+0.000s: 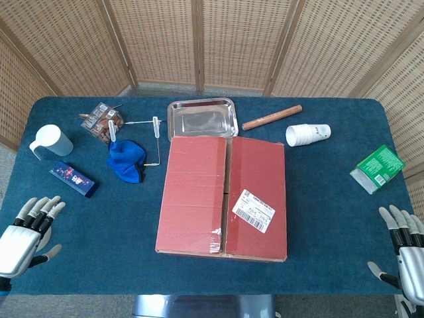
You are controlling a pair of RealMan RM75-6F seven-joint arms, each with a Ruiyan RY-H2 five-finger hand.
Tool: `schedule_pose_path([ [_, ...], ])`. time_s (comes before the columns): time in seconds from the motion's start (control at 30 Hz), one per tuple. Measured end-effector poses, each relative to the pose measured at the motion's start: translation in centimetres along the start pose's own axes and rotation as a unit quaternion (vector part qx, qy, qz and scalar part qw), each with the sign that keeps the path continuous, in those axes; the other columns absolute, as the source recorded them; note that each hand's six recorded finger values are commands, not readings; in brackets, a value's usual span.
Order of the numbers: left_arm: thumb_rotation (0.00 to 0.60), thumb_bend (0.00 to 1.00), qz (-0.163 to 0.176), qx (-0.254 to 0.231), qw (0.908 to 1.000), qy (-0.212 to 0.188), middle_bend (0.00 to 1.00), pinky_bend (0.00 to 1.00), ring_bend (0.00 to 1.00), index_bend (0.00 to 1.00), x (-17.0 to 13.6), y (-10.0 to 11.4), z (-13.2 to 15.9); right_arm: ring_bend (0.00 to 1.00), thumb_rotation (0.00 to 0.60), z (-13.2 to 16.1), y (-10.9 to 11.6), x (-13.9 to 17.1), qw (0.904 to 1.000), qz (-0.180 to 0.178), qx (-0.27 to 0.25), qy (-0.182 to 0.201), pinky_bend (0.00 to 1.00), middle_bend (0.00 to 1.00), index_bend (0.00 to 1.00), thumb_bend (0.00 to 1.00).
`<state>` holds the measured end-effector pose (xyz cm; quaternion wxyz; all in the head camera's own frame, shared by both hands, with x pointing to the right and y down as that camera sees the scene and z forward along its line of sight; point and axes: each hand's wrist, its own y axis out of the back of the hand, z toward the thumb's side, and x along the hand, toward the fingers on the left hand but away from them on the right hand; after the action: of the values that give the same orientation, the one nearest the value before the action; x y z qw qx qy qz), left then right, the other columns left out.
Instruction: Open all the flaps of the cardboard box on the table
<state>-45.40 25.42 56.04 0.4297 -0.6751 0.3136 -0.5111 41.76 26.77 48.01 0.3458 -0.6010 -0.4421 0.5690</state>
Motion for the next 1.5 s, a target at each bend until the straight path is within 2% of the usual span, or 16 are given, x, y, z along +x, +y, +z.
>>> schedule_pose_path([
  [0.47, 0.600, 0.24, -0.003, -0.010, 0.9999, 0.006, 0.00, 0.00, 0.00, 0.00, -0.4, -0.2, -0.4, 0.00, 0.600, 0.1, -0.1, -0.2, 0.9998, 0.011, -0.013, 0.009, 0.00, 0.00, 0.00, 0.00],
  [0.63, 0.600, 0.24, -0.008, -0.007, 0.9999, 0.002, 0.00, 0.00, 0.00, 0.00, -0.6, -0.1, -0.1, 0.00, 0.600, 0.8, 0.7, -0.8, 0.9991, 0.016, -0.010, 0.039, 0.00, 0.00, 0.00, 0.03],
  [0.83, 0.600, 0.24, -0.024, 0.000, 0.9997, 0.004, 0.00, 0.00, 0.00, 0.00, -0.4, -1.0, -0.1, 0.00, 0.600, 3.4, 1.6, -2.0, 0.9962, 0.024, -0.008, 0.084, 0.00, 0.00, 0.00, 0.03],
  [1.07, 0.600, 0.24, -0.013, 0.005, 0.9999, -0.007, 0.00, 0.00, 0.00, 0.00, -0.4, -1.1, 0.2, 0.00, 0.600, 6.7, 1.5, -3.5, 0.9860, 0.053, -0.008, 0.158, 0.00, 0.00, 0.00, 0.04],
  [1.33, 0.600, 0.24, -0.013, 0.003, 0.9998, -0.015, 0.00, 0.00, 0.00, 0.00, -0.3, -1.3, 0.6, 0.00, 0.600, 9.2, 1.0, -4.0, 0.9706, 0.076, -0.018, 0.228, 0.00, 0.00, 0.00, 0.13],
  [1.5, 0.600, 0.24, -0.014, 0.002, 0.9998, -0.014, 0.00, 0.00, 0.00, 0.00, -0.1, -1.7, 0.5, 0.00, 0.600, 10.9, 1.0, -4.3, 0.9550, 0.094, -0.037, 0.279, 0.00, 0.00, 0.00, 0.15],
])
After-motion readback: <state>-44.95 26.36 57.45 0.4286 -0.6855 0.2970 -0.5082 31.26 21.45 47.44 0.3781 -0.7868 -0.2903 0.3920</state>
